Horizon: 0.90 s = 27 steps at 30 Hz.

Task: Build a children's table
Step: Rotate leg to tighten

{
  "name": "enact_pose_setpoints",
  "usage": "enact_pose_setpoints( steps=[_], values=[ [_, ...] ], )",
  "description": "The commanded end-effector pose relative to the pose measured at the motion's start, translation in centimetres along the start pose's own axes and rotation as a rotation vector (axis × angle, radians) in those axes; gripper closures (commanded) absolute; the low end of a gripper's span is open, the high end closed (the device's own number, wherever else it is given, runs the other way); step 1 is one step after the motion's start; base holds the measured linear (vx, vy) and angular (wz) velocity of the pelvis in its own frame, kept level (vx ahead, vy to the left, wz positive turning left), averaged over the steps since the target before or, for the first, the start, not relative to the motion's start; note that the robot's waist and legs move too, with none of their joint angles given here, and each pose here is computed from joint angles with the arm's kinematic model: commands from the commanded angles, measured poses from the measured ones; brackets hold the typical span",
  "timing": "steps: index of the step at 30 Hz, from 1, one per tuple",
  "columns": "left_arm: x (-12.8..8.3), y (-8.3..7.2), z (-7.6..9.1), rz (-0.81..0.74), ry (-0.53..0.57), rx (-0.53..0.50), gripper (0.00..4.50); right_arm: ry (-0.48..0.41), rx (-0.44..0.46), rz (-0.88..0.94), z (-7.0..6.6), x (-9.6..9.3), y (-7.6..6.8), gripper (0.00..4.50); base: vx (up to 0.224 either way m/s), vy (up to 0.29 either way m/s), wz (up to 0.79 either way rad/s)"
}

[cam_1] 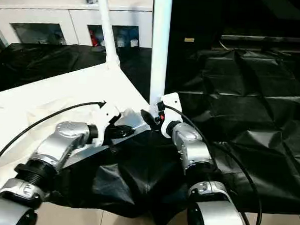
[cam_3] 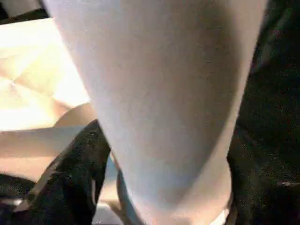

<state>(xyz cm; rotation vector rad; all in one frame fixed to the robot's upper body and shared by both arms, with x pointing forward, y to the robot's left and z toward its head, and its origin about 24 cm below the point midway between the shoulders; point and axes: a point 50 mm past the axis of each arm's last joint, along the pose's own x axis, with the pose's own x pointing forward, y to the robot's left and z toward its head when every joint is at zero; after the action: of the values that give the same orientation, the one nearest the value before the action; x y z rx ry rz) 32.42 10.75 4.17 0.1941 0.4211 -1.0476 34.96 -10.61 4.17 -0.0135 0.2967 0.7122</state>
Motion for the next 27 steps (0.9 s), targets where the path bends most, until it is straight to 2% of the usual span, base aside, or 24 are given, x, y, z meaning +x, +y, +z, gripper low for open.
enact_pose_setpoints(
  steps=[1, 5, 9, 10, 12, 17, 22, 27],
  values=[
    [0.7, -1.3, 1.8, -0.134, -0.058, 0.085, 4.50, 0.033, -0.044, 0.271, -0.3, 1.2, 3.6, 0.65, 0.000, 0.000, 0.00],
    [-0.3, -1.1, 1.4, -0.204, -0.035, 0.100, 4.50, 0.051, -0.099, 0.367, -0.3, 0.1, 3.2, 0.65, 0.000, 0.000, 0.00],
    [-1.6, -1.0, 0.7, -0.296, 0.004, 0.116, 4.50, 0.079, -0.149, 0.534, -0.2, -1.4, 3.1, 0.65, 0.000, 0.000, 0.00],
    [-2.1, -0.9, 0.5, -0.322, 0.021, 0.113, 4.50, 0.109, -0.164, 0.607, -0.5, -2.1, 3.1, 0.65, 0.000, 0.000, 0.00],
    [-2.3, -0.8, 0.4, -0.334, 0.029, 0.111, 4.50, 0.126, -0.168, 0.644, -0.6, -2.4, 3.2, 0.65, 0.000, 0.000, 0.00],
    [-2.3, -0.7, 0.4, -0.345, 0.035, 0.114, 4.50, 0.155, -0.157, 0.709, -1.0, -2.9, 3.6, 1.12, 0.000, 0.000, 0.00],
    [-2.3, -0.8, 0.5, -0.354, 0.029, 0.115, 4.50, 0.153, -0.138, 0.733, -1.1, -2.8, 4.0, 1.55, 0.000, 0.000, 0.00],
    [-2.0, -0.8, 0.5, -0.324, 0.004, 0.088, 4.50, 0.139, -0.113, 0.722, -1.6, -2.8, 4.7, 1.77, 0.000, 0.000, 0.00]
  ],
)
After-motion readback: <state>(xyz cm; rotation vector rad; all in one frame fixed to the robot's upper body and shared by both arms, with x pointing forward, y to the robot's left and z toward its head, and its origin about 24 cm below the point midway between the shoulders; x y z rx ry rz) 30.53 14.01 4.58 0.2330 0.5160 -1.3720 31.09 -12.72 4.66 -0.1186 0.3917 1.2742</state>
